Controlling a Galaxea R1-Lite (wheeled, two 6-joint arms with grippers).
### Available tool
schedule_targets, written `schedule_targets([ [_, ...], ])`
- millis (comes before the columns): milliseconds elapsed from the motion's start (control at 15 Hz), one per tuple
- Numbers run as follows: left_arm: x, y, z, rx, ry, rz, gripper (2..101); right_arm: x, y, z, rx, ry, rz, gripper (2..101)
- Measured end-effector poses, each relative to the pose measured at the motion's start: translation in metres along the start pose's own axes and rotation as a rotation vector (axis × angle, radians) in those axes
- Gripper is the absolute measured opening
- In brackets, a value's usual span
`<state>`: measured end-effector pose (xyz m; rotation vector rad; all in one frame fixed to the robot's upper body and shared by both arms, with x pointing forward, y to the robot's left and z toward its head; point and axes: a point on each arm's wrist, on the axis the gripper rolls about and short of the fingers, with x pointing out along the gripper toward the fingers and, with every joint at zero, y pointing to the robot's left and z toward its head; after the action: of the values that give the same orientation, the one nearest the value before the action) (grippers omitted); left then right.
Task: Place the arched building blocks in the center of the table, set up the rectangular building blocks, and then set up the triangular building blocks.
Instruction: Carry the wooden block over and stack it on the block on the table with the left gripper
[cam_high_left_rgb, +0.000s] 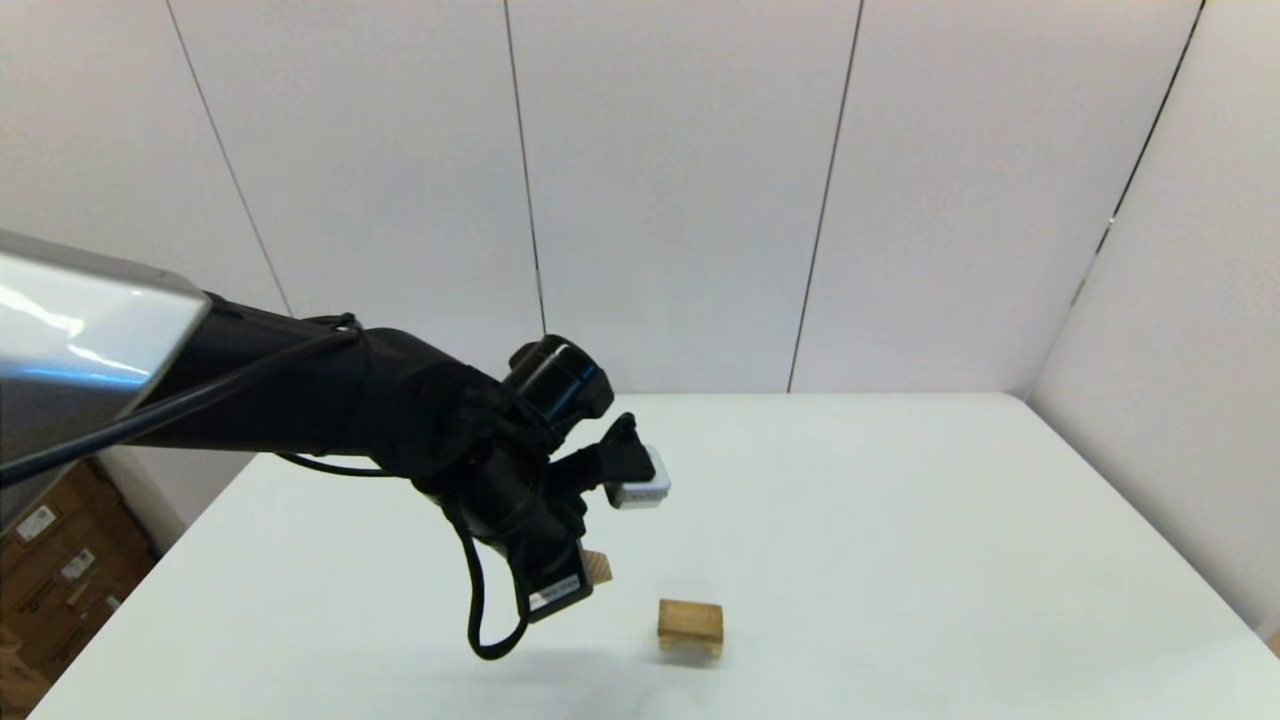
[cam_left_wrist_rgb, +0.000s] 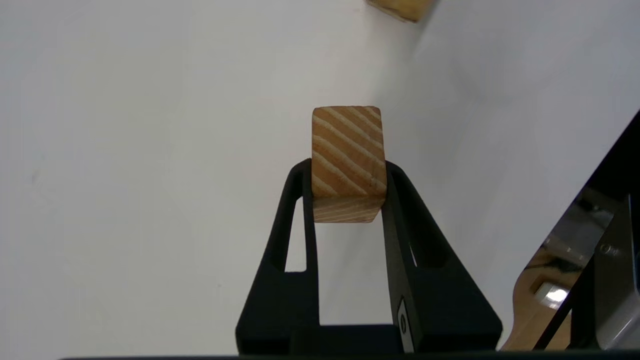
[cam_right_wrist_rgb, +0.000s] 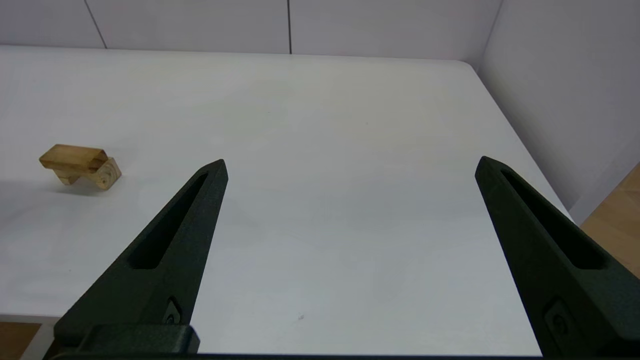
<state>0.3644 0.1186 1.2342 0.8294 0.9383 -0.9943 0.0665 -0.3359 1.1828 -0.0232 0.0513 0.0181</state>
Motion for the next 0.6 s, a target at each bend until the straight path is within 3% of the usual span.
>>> schedule_targets([
  [600,0.043,-0.024,0.013,0.273,0.056,-0.104,22.8,0.0,0.0,0.0,0.0,0.0,0.0,98.0],
])
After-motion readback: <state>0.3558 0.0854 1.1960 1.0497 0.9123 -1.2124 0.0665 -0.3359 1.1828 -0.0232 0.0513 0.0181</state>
